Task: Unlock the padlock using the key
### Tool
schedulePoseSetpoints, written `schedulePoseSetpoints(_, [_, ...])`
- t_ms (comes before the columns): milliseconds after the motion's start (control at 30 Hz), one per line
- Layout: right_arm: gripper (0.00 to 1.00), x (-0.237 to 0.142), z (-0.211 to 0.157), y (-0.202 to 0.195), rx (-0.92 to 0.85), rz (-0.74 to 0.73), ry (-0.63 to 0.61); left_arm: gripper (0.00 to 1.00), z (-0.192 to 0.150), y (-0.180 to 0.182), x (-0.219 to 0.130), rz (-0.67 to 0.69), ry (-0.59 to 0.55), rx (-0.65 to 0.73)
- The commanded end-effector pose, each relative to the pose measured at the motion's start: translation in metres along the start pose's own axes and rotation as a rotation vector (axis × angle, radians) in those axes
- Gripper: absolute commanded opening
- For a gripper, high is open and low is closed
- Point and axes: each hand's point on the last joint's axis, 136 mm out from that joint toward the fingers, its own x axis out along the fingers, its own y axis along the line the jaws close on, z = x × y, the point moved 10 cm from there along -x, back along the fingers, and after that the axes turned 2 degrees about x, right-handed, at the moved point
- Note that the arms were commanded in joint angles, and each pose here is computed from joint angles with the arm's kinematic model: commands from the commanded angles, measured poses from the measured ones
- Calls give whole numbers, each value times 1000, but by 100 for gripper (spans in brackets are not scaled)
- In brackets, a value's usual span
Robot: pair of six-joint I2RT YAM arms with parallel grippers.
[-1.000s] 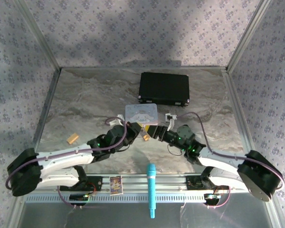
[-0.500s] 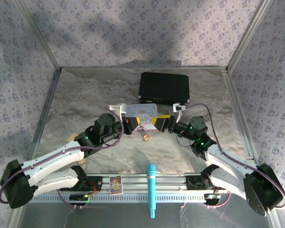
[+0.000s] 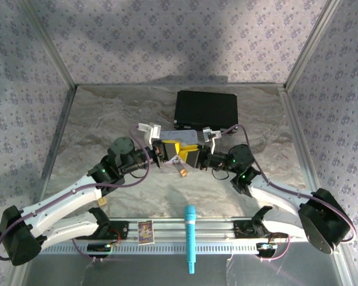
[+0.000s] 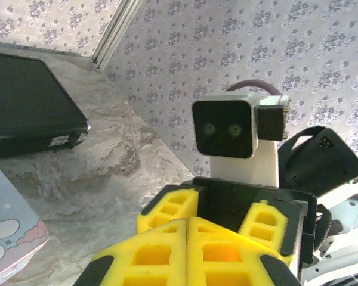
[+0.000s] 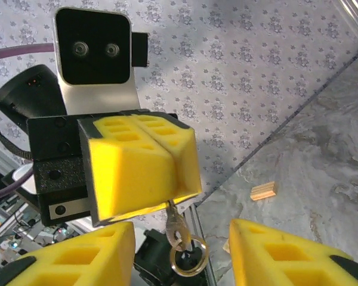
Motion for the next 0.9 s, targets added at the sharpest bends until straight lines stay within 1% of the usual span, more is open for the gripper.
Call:
schedulePoseSetpoints(0, [29,1,5,7,-34,53,-56,0,10,-8,-5,-66,-70,8])
schedulePoseSetpoints(133, [19,-7,3,6,-40,27,-99,0,8,-5,-6,-51,-87,-8])
schedulePoseSetpoints(200, [15,-8,2,6,-47,13,-97,0,7,-3,-4,-52,-88,-21])
schedulePoseSetpoints(300, [12,-8,2,5,-47,11,-90,0,4,-1,-2,-46,-75,-29])
schedulePoseSetpoints(433, [5,-7,-1,2,-35,6,-78,0,0,3,0,-31,-58,-37])
schedulePoseSetpoints(533, [7,-6,-1,2,-34,9,-74,0,-2,5,-2,-14,-60,-36])
schedulePoseSetpoints(600, [17,-4,-1,4,-37,12,-71,0,-3,6,-1,-13,-63,-42])
schedulePoseSetpoints(667, [20,0,0,5,-41,18,-54,0,-3,7,0,-20,-69,-51])
schedulePoseSetpoints(767, [18,4,0,4,-40,22,-46,0,-4,7,1,-30,-72,-57])
schedulePoseSetpoints(867, [11,5,-2,1,-33,17,-54,0,-5,8,1,-29,-68,-59])
